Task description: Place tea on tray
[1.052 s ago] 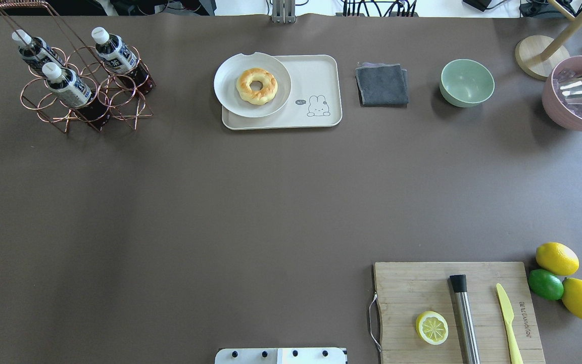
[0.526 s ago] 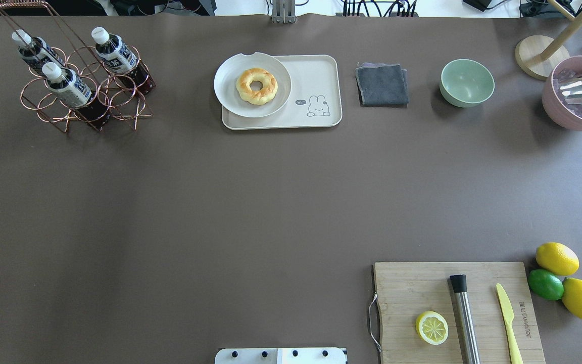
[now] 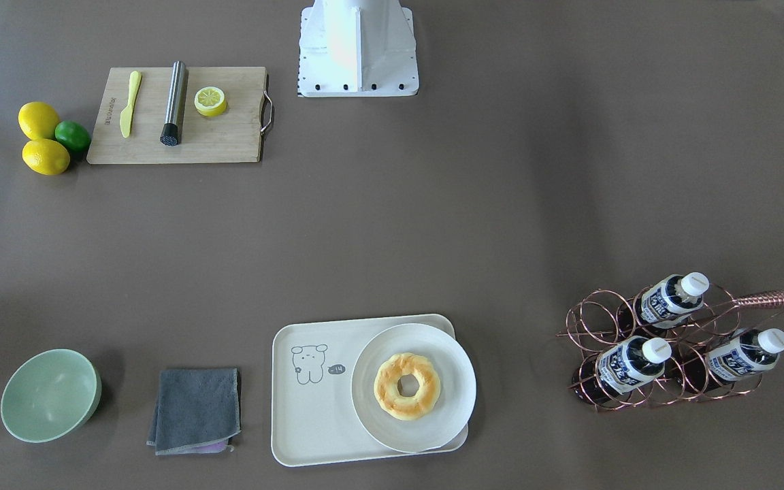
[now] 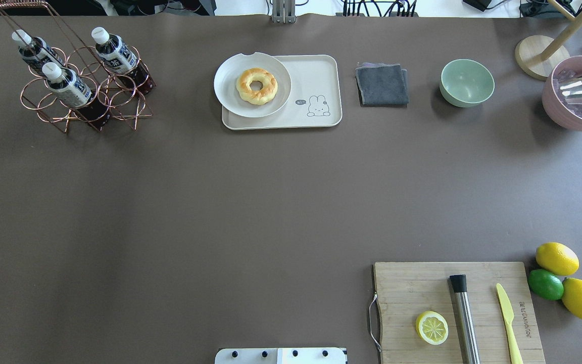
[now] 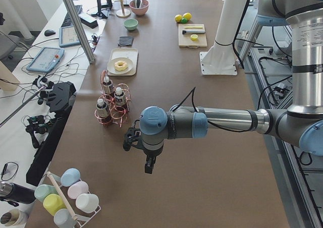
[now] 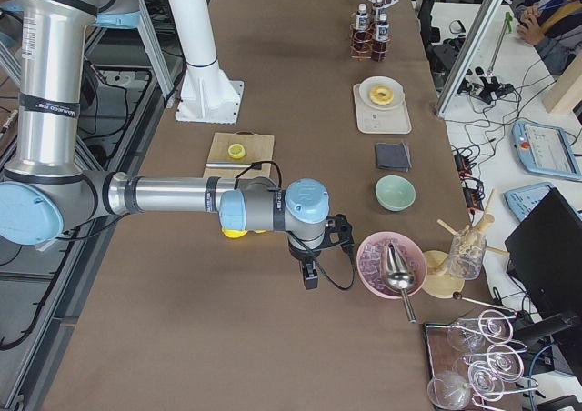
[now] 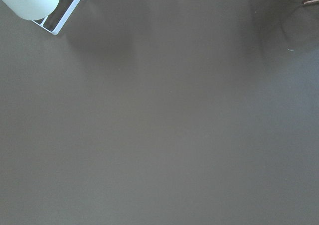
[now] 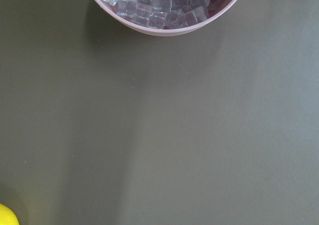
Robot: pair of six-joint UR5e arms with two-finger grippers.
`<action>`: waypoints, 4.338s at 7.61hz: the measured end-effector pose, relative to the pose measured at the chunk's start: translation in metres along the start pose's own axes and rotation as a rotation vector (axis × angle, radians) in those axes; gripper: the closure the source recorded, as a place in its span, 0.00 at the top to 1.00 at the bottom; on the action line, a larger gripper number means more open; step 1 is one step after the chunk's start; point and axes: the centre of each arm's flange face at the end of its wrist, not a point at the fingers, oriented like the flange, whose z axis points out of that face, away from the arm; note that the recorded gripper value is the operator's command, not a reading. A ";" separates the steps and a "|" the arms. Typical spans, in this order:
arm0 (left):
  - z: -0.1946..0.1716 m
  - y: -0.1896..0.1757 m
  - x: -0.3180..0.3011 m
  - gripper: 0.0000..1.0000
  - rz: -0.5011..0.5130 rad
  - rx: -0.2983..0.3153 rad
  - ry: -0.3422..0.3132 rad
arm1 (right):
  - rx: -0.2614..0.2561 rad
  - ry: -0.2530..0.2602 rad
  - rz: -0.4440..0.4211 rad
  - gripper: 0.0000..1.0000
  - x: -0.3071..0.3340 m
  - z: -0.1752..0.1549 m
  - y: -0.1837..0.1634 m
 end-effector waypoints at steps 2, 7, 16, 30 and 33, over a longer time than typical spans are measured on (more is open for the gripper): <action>0.000 0.000 0.000 0.98 0.003 0.000 -0.001 | -0.001 0.005 0.000 1.00 0.000 0.000 0.001; -0.001 0.000 0.001 0.98 0.002 0.004 -0.001 | -0.007 0.005 0.004 1.00 0.002 0.002 0.005; -0.001 0.005 0.000 0.98 0.002 0.006 0.000 | -0.008 0.000 0.007 1.00 0.001 0.003 0.007; -0.067 -0.101 0.217 0.98 -0.080 0.144 0.052 | 0.000 0.000 -0.003 1.00 -0.003 -0.001 0.006; -0.044 -0.147 0.298 0.98 -0.045 0.145 0.020 | -0.002 -0.001 -0.003 1.00 -0.003 0.000 0.005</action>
